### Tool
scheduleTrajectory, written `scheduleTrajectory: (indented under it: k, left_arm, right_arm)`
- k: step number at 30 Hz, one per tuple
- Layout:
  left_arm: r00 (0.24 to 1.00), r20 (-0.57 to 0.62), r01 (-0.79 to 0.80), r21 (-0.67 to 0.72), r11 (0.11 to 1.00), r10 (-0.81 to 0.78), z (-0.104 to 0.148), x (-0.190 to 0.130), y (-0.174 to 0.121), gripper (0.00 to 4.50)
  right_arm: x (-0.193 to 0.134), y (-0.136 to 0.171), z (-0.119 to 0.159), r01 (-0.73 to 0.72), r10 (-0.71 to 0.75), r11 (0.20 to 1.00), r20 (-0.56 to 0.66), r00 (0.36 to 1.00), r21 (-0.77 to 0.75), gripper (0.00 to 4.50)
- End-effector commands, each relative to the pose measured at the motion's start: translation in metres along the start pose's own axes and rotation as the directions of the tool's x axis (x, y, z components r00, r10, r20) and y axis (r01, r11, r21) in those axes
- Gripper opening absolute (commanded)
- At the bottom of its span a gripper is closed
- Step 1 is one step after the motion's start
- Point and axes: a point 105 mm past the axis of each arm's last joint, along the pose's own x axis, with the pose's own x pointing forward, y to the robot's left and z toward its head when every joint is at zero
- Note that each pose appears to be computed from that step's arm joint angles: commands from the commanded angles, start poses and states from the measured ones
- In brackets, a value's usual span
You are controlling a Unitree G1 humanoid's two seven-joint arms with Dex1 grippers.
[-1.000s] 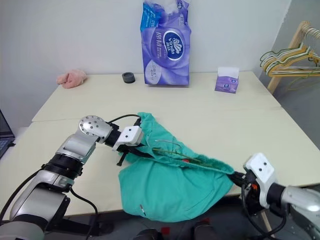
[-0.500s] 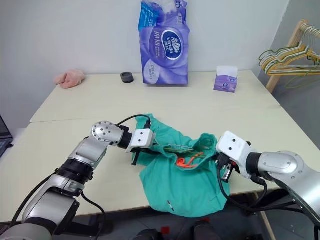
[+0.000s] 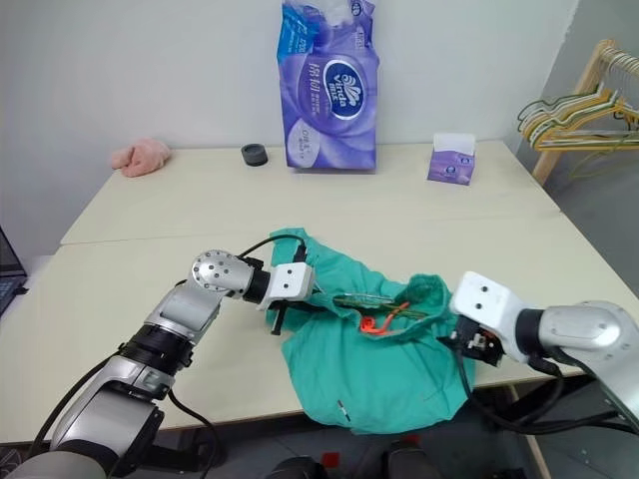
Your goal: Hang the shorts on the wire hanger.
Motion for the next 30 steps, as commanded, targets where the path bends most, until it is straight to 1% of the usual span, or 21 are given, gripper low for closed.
scheduleTrajectory:
  k: [1, 4, 7, 9, 15, 19, 22, 23, 30]
  left_arm:
    - [1.000, 0.018, -0.024, 0.042, 0.999, 0.023, 0.010, -0.003, 0.006, 0.00]
    - [1.000, 0.018, -0.022, 0.041, 0.999, 0.021, 0.010, -0.002, 0.006, 0.00]
    - [1.000, 0.016, -0.008, 0.046, 0.999, 0.007, 0.010, -0.002, 0.005, 0.00]
    - [1.000, 0.016, -0.005, 0.046, 0.999, 0.005, 0.010, -0.002, 0.004, 0.00]
    - [1.000, 0.017, -0.004, 0.050, 0.999, 0.003, 0.011, -0.002, 0.005, 0.00]
    - [1.000, 0.020, -0.003, 0.050, 0.999, 0.002, 0.012, -0.002, 0.006, 0.00]
    - [1.000, 0.024, -0.012, 0.047, 0.999, 0.011, 0.012, -0.005, 0.007, 0.00]
    - [1.000, 0.026, -0.016, 0.045, 0.999, 0.015, 0.011, -0.006, 0.007, 0.00]
    - [0.996, 0.079, -0.039, -0.014, 0.999, 0.040, 0.015, -0.009, 0.009, 0.00]
  right_arm:
    - [-0.009, -0.002, -0.007, 0.024, -0.023, 0.998, -0.009, 1.000, 0.063, 4.45]
    - [-0.006, -0.002, -0.021, 0.036, -0.033, 0.988, -0.019, 0.999, 0.148, 4.45]
    - [0.008, -0.004, -0.027, 0.042, -0.042, 0.981, -0.004, 0.999, 0.191, 4.45]
    - [0.015, -0.004, -0.026, 0.033, -0.037, 0.975, 0.016, 0.999, 0.219, 4.45]
    - [0.049, -0.012, -0.022, -0.007, 0.004, 0.985, 0.016, 1.000, 0.175, 4.45]
    - [0.062, -0.018, -0.021, -0.031, 0.031, 0.990, 0.007, 1.000, 0.140, 4.45]
    - [0.065, -0.018, -0.024, -0.073, 0.075, 0.991, -0.019, 0.997, 0.110, 3.85]
    - [0.064, -0.018, -0.025, -0.082, 0.085, 0.992, -0.025, 0.996, 0.097, 3.54]
    - [0.064, -0.022, -0.021, -0.077, 0.078, 0.996, -0.024, 0.997, 0.039, 1.08]
